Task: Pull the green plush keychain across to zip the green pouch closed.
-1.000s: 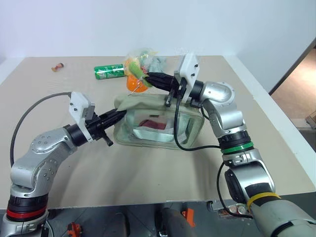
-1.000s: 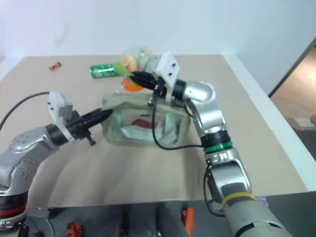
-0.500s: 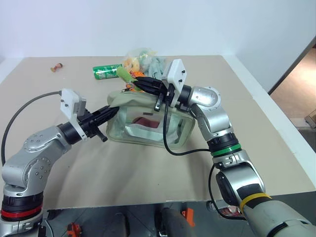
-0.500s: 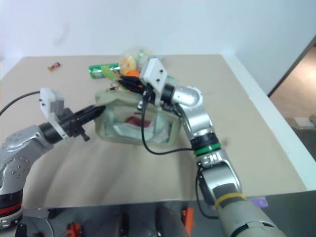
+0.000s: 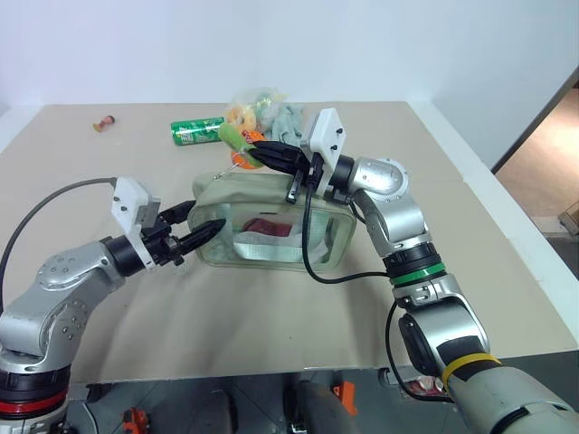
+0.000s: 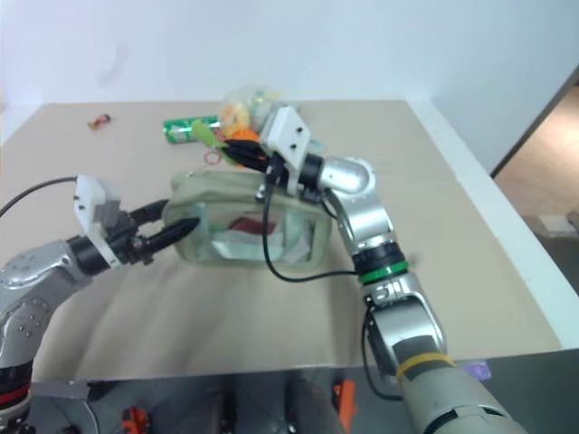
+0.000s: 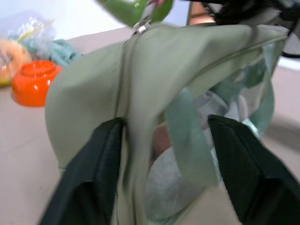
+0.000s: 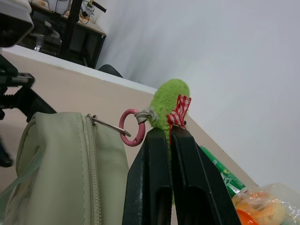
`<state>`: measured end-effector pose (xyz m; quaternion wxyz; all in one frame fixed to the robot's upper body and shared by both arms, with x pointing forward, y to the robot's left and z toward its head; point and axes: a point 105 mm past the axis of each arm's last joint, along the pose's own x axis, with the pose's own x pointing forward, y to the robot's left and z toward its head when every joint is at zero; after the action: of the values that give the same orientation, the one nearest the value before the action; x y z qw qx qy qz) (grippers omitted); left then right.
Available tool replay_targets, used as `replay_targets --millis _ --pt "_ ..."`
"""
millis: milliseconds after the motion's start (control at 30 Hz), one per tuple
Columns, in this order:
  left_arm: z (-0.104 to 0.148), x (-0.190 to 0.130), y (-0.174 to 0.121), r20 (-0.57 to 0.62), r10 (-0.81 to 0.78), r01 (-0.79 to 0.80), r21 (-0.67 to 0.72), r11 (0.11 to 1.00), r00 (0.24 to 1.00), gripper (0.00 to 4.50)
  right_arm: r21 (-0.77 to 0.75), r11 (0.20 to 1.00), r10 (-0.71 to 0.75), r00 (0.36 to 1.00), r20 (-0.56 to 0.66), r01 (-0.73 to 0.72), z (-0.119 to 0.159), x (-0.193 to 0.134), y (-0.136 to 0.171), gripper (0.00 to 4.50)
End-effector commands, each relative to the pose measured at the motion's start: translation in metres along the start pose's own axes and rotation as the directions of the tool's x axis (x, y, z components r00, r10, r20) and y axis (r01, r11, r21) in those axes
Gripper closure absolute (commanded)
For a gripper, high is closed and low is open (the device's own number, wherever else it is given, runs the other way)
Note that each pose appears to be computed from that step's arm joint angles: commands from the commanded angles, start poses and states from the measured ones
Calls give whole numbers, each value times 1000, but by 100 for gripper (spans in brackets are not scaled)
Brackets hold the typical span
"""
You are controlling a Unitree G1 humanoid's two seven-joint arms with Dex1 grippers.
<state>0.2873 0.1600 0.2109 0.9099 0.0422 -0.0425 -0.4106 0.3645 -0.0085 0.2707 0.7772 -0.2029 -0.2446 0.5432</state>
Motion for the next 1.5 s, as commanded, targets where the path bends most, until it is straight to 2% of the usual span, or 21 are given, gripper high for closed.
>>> replay_targets --millis 33,300,600,733,867,900,1500 --pt "24 -5 -2 49 -14 10 78 997 999 168 -36 999 -16 999 48 18 18 -2 -10 450" --pt "31 2 8 75 1 -11 139 990 997 168 -43 999 -14 999 40 16 18 -3 -11 450" --pt "25 8 9 78 -29 20 114 993 996 168 -57 998 -21 1000 18 22 16 -7 -13 450" --pt "24 11 9 82 -31 22 105 994 996 284 -62 998 -29 999 15 29 16 -9 -15 450" --pt "19 12 12 60 -21 14 108 994 998 421 -69 997 -30 999 14 31 18 -9 -16 450" --pt "18 11 12 56 -22 16 110 994 998 442 -70 997 -31 999 13 32 18 -9 -16 450" --pt "9 5 26 -5 67 -64 207 976 998 442 -97 994 -37 997 61 42 36 -16 -19 450"
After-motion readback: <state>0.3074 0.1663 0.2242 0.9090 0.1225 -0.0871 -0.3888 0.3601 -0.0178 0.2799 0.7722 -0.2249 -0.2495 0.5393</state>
